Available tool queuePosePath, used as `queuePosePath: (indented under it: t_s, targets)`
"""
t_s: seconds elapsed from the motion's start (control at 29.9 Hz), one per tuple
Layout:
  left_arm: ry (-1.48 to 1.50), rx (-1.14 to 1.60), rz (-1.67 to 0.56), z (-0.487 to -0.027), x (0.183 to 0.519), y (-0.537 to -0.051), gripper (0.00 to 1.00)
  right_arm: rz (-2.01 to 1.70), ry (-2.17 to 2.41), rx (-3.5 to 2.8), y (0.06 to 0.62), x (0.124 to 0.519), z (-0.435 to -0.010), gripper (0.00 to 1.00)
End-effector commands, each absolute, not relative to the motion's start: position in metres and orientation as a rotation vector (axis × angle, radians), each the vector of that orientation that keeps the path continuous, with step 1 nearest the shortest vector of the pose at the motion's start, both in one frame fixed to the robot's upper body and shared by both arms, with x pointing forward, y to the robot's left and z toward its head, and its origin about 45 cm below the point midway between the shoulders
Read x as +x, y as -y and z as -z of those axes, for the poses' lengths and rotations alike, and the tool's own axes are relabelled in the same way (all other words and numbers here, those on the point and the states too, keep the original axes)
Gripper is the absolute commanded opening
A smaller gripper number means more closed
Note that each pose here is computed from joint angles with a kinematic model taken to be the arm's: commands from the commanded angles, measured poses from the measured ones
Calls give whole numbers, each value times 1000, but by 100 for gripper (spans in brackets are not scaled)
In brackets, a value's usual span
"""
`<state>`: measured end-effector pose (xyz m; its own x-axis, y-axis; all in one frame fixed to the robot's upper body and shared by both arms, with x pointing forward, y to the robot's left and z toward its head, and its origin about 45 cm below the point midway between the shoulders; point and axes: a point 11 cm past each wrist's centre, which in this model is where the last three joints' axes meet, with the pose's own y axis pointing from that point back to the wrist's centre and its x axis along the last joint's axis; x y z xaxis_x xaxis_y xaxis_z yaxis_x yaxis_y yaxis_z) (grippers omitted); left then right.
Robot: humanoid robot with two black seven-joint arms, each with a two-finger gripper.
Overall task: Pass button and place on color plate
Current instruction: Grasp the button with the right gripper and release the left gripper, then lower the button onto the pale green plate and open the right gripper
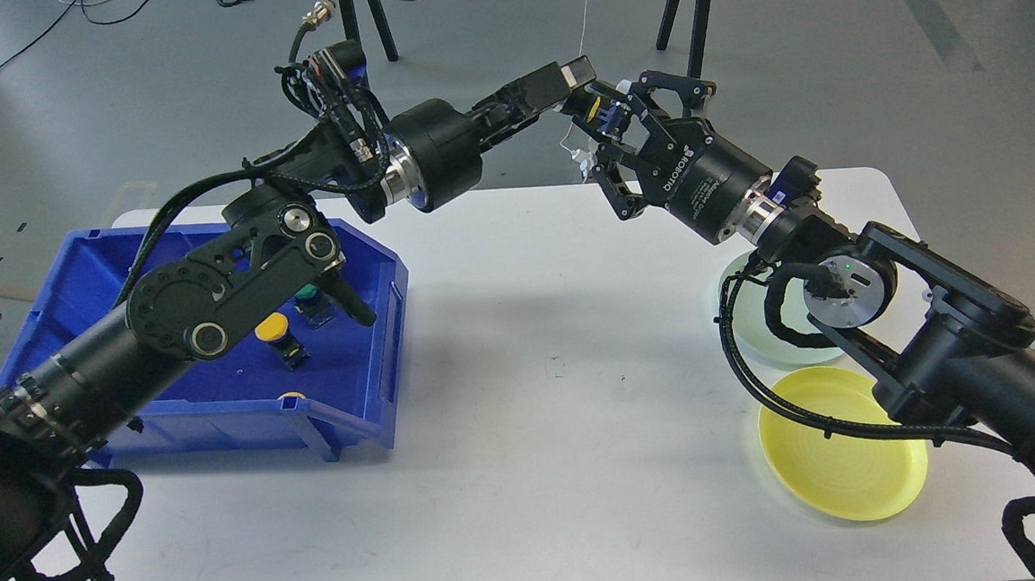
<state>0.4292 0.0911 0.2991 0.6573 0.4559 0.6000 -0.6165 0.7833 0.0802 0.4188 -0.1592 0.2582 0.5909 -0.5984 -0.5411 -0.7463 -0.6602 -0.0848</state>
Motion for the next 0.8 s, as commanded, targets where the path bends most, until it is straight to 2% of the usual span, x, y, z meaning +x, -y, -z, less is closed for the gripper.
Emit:
queuePosePath:
  t_s: [0.0, 0.13, 0.3, 0.4, 0.47, 0.67, 0.77]
  targets:
    - [593, 277, -629, -302, 431, -93, 83, -684, -1114, -2516, 165, 420, -258, 22]
    - [601, 257, -679, -308, 435, -98, 91, -633, -1199, -2521, 197, 425, -261, 23]
    - [521, 172, -754, -316, 445, -112, 92, -527, -1373, -2545, 260, 430, -267, 24]
    - [382, 85, -829, -320, 454, -126, 93, -474, -1527, -2580, 300, 429, -257, 23]
    - [283, 16, -871, -325, 460, -135, 97, -507, -1610, -2573, 321, 420, -239, 23]
    - [78, -110, -955, -325, 471, -158, 99, -649, -1861, -2609, 369, 384, -165, 23]
    - [41, -134, -968, -324, 472, -162, 99, -696, -1974, -2588, 390, 377, -144, 23]
